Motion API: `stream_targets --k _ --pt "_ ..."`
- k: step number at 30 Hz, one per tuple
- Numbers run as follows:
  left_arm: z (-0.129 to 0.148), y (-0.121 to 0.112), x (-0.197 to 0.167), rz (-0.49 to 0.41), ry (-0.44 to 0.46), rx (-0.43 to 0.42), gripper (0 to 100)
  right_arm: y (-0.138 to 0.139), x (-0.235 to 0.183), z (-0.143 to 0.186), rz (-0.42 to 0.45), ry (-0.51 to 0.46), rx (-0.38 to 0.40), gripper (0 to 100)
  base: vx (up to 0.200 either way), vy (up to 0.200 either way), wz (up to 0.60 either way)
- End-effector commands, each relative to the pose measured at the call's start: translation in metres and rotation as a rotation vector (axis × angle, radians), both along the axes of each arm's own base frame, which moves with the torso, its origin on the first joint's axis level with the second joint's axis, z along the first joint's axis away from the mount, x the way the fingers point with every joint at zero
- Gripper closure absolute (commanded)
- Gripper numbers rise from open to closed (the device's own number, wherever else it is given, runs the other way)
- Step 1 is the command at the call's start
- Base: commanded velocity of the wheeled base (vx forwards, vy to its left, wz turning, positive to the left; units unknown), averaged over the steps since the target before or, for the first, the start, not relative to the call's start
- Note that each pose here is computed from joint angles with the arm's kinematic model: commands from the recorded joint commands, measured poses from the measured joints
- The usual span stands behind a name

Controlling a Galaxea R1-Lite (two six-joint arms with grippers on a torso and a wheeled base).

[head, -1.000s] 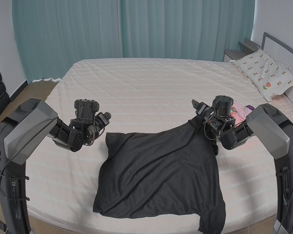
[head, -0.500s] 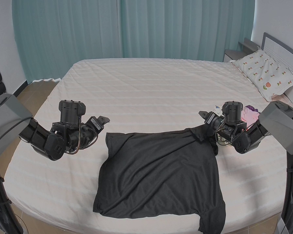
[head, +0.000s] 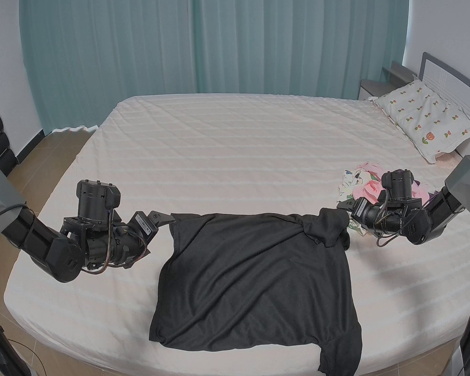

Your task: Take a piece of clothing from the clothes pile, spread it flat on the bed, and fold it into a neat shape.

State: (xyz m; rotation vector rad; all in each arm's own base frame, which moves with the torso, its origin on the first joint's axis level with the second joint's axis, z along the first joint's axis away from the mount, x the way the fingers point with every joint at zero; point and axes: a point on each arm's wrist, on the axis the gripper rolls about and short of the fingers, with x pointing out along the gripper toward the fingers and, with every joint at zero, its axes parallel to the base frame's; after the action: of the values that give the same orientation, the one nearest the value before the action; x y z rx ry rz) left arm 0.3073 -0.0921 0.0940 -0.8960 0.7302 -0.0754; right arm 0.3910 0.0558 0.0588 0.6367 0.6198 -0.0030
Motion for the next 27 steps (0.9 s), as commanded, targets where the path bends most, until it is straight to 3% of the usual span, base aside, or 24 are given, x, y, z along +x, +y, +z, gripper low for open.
stream_targets --k 1,4,9,16,19,22,23,27 --pt "-0.003 0.003 -0.016 -0.008 0.028 0.004 0 -0.005 -0.017 0.003 -0.010 0.024 0.009 0 0.000 0.000 0.00" --pt "-0.009 0.005 -0.022 -0.013 0.056 0.007 0 -0.004 -0.034 -0.005 0.006 0.079 -0.006 0 0.000 0.000 0.00" --pt "-0.033 0.008 -0.048 -0.081 0.188 -0.014 0 -0.004 -0.098 -0.025 0.030 0.150 -0.006 0 0.000 0.000 0.00" --pt "-0.056 0.013 -0.061 -0.078 0.265 0.022 0 -0.011 -0.135 -0.051 0.046 0.114 0.059 0 0.000 0.000 0.00" --pt "-0.077 0.010 -0.083 -0.137 0.329 0.079 0 -0.008 -0.142 -0.066 0.064 0.100 0.065 0 0.000 0.000 0.00" --pt "-0.085 0.008 -0.086 -0.162 0.324 0.126 0 -0.005 -0.142 -0.069 0.076 0.099 0.064 0 0.000 0.000 0.00" --pt "-0.094 0.007 -0.087 -0.162 0.304 0.199 0 -0.004 -0.143 -0.070 0.084 0.105 0.064 0 0.000 0.000 0.00" --pt "-0.107 0.006 -0.086 -0.153 0.292 0.243 0 -0.003 -0.143 -0.070 0.087 0.104 0.064 0 0.000 0.000 0.00"
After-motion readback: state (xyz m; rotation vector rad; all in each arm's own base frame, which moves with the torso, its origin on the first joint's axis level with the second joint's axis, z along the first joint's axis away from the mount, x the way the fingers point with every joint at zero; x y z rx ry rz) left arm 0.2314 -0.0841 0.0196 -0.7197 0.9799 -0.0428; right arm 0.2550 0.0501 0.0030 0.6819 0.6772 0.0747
